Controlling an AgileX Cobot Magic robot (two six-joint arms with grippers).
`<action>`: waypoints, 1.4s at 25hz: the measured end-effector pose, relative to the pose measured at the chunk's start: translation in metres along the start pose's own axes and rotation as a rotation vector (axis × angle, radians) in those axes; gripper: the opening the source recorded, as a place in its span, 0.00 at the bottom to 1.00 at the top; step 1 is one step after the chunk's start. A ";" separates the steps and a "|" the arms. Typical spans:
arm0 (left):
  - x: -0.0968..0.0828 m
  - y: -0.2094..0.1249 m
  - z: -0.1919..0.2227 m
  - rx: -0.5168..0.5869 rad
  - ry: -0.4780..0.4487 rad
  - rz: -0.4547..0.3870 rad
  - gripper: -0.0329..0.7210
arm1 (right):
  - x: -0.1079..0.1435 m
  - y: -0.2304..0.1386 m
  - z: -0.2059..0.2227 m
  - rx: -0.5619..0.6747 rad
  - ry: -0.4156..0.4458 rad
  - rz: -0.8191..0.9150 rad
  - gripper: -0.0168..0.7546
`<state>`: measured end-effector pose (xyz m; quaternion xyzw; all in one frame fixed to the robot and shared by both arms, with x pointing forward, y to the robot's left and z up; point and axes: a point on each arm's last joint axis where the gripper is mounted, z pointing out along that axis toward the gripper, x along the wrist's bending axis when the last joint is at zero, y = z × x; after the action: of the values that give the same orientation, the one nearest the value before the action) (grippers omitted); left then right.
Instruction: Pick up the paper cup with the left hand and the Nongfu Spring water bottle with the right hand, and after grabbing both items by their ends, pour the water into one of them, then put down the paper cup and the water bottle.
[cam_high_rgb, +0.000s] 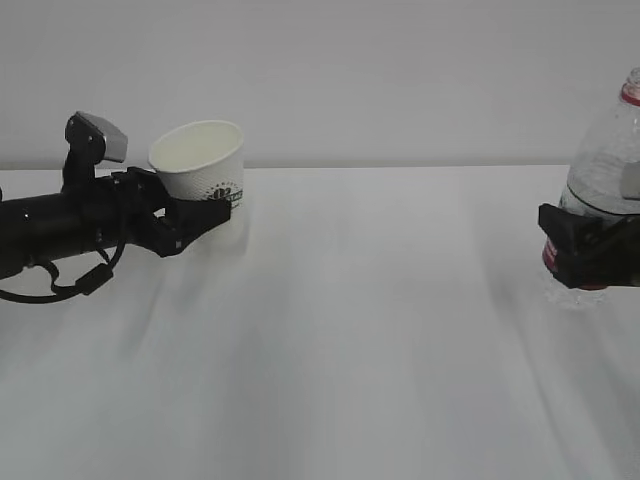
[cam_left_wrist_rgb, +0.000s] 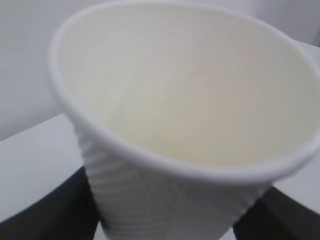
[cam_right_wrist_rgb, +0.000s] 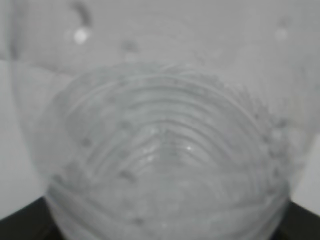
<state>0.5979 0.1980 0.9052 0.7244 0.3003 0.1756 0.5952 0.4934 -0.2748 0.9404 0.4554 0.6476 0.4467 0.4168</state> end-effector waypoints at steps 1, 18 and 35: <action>-0.003 0.002 -0.001 0.002 -0.025 0.007 0.74 | 0.000 0.001 -0.001 -0.004 0.006 0.001 0.67; -0.085 0.006 0.025 0.045 -0.431 0.066 0.74 | 0.008 0.024 -0.020 -0.021 0.100 -0.041 0.67; -0.160 0.032 0.029 0.034 -0.670 0.237 0.74 | 0.038 0.047 -0.026 0.000 0.267 -0.201 0.67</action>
<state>0.5015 0.0696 0.9460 0.7814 0.0052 -0.0090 0.6239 0.4695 -0.2346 0.9866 0.3248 0.7396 0.4591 0.3698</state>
